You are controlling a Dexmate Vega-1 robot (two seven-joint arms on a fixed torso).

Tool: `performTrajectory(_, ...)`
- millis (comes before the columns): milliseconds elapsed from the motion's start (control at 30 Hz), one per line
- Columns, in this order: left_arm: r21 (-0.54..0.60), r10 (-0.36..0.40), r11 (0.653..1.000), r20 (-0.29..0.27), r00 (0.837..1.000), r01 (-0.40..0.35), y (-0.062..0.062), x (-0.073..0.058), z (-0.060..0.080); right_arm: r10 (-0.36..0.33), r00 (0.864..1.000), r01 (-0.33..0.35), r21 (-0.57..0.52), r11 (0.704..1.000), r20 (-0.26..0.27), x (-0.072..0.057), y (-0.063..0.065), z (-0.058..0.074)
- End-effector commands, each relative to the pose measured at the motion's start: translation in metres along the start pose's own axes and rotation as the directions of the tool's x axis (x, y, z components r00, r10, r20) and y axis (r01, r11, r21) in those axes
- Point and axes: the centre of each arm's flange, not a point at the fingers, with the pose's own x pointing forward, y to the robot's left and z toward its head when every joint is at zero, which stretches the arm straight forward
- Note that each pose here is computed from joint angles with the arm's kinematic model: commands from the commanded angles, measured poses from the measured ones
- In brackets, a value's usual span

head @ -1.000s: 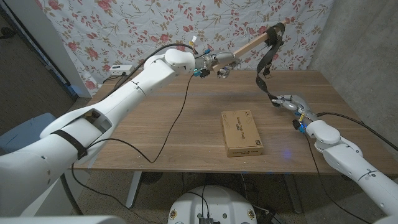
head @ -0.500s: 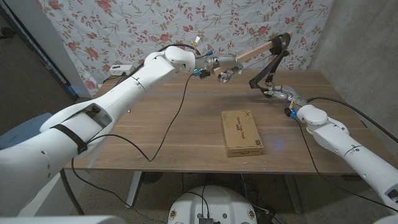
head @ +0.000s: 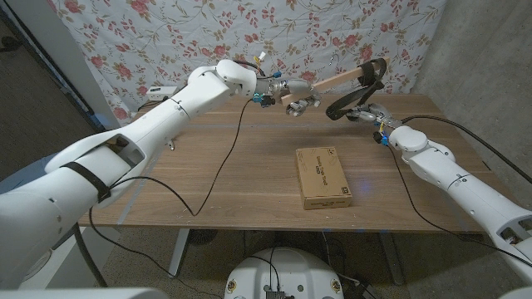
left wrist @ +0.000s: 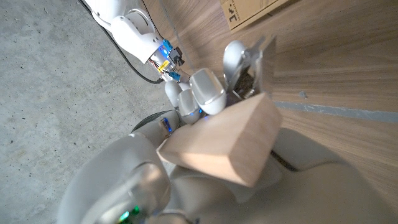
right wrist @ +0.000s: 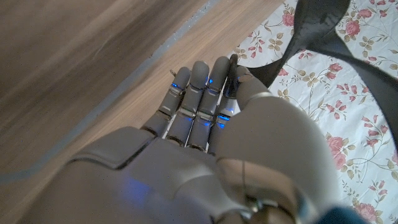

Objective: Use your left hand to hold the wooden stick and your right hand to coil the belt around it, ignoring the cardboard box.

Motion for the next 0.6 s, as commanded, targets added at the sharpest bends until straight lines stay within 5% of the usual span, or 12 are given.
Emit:
performTrajectory(33,-0.014,-0.07,0.997,-0.037,0.997,0.069,-0.005,-0.01,-0.011,-0.017,0.999,0.019,-0.033,0.999,0.048,0.025,0.001,0.032)
performTrajectory(600,-0.046,-0.106,0.994,-0.062,0.992,0.104,-0.011,-0.017,-0.028,-0.041,0.99,0.054,-0.098,0.994,0.132,0.035,-0.005,0.088)
